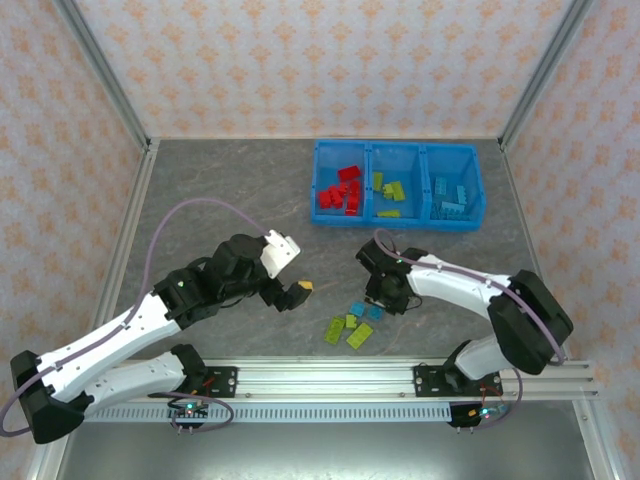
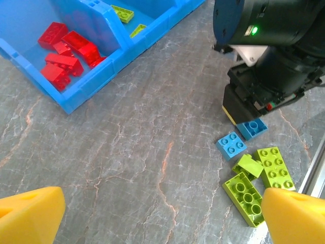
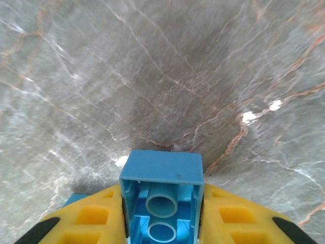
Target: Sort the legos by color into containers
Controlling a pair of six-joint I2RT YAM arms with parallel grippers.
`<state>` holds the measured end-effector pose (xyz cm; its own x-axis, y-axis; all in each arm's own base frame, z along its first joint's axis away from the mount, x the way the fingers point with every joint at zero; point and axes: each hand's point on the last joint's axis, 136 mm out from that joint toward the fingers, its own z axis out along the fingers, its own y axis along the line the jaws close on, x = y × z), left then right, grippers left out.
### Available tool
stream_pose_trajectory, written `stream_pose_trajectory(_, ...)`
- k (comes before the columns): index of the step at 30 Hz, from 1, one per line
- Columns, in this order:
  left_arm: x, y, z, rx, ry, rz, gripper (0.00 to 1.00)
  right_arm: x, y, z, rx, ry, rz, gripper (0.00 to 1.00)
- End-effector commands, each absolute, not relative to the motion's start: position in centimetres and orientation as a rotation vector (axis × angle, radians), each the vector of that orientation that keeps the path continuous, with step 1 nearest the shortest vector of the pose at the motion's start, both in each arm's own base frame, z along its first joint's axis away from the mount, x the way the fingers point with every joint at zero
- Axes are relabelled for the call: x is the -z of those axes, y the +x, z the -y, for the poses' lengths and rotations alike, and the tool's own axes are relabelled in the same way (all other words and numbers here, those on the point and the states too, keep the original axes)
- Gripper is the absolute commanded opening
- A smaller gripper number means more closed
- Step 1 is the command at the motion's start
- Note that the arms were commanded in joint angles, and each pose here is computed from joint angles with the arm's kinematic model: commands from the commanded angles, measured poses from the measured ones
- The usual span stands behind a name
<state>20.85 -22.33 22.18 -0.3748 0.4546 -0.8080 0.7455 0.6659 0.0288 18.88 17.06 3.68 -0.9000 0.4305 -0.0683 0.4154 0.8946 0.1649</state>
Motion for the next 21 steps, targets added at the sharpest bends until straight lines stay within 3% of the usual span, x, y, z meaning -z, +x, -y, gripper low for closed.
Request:
stream_pose_trajectory(1, -24.3, 20.5, 23.6, 0.501, 0.952, -1.951, 1.0, -7.3, 20.3, -15.4, -0.222, 0.67, -2.788, 0.27)
stream_pose_trajectory(12, -25.9, 16.6, 27.8, 0.744, 1.16, -1.788, 1.0, -20.5, 27.9, -6.2, -0.12, 0.691, -2.321, 0.25)
stream_pose_trajectory(16, -26.3, 17.2, 28.5, 0.766, 1.082, -1.816, 1.0, -22.2, 31.9, -2.3, -0.035, 0.733, -2.271, 0.25)
stream_pose_trajectory(21, -26.2, 18.0, 27.5, 0.707, 0.997, -1.901, 1.0, -19.8, 38.1, 1.1, -0.074, 0.852, -2.337, 0.25)
